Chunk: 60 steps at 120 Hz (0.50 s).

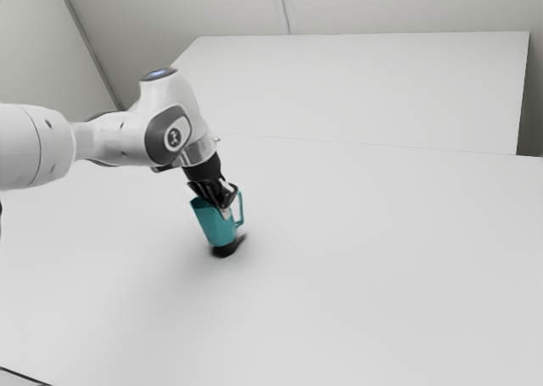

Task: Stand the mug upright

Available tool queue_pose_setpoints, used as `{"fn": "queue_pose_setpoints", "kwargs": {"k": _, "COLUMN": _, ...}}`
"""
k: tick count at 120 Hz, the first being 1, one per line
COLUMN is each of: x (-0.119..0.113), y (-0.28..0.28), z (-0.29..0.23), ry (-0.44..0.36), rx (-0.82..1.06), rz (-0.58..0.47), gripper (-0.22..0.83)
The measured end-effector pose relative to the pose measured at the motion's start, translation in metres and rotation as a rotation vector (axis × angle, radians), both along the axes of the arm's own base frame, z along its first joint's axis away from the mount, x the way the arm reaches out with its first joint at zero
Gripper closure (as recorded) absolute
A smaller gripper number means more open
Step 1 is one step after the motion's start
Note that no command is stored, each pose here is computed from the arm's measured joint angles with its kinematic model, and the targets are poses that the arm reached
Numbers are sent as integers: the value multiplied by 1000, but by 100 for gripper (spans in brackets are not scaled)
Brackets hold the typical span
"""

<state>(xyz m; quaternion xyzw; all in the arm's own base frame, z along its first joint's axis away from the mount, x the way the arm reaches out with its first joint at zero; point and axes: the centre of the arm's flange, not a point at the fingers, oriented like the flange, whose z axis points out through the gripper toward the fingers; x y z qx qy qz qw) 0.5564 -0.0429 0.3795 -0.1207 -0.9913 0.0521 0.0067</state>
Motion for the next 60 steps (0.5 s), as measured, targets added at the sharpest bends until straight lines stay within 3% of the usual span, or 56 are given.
{"fn": "queue_pose_setpoints", "kwargs": {"k": 35, "x": 4, "y": -3, "z": -6, "ry": -121, "rx": 73, "rz": -57, "gripper": 79}}
{"fn": "queue_pose_setpoints", "kwargs": {"k": 60, "x": -7, "y": -1, "z": -26, "ry": -134, "rx": 73, "rz": -54, "gripper": 79}}
